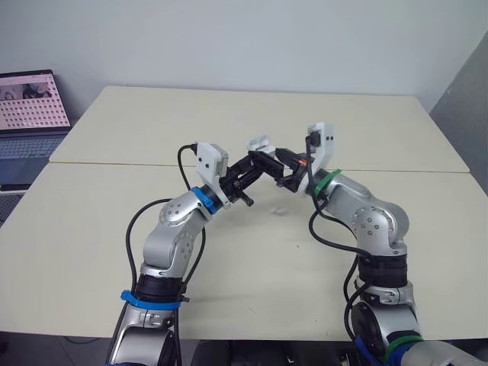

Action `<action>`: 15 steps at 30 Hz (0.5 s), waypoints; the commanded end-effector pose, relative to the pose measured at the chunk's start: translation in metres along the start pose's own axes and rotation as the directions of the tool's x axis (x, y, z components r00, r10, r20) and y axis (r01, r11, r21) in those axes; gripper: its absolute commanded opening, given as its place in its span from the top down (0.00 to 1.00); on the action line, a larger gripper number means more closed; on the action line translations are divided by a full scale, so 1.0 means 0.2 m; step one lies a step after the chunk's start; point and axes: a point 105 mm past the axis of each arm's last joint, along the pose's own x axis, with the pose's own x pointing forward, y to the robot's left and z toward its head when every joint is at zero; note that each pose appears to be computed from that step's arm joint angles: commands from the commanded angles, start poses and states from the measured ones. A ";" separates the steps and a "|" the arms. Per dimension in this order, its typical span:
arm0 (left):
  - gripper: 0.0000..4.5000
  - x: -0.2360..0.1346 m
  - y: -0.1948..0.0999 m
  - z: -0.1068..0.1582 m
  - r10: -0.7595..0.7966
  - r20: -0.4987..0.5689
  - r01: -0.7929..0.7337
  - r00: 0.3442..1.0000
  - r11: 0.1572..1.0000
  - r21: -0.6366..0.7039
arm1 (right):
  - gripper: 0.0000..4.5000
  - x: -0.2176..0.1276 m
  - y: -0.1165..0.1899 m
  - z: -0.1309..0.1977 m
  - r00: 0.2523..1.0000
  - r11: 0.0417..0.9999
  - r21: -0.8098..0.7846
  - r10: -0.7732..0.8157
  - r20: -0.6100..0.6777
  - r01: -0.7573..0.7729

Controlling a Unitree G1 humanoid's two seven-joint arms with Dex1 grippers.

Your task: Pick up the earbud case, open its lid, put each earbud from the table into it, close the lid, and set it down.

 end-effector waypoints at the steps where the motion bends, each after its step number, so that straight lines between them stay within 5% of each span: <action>1: 0.83 -0.02 0.03 0.04 0.015 0.024 -0.016 1.000 0.999 0.043 | 0.00 -0.02 0.03 0.14 0.995 0.999 -0.030 0.030 0.093 -0.028; 9: 0.83 -0.05 0.13 0.03 0.085 0.010 -0.085 0.996 0.995 0.058 | 0.00 -0.08 0.02 0.28 0.984 0.997 -0.063 0.061 0.169 -0.051; 15: 0.83 -0.10 0.18 0.05 0.114 0.006 -0.114 0.994 0.990 0.084 | 0.00 -0.19 -0.05 0.28 0.996 0.981 -0.192 0.053 0.066 -0.040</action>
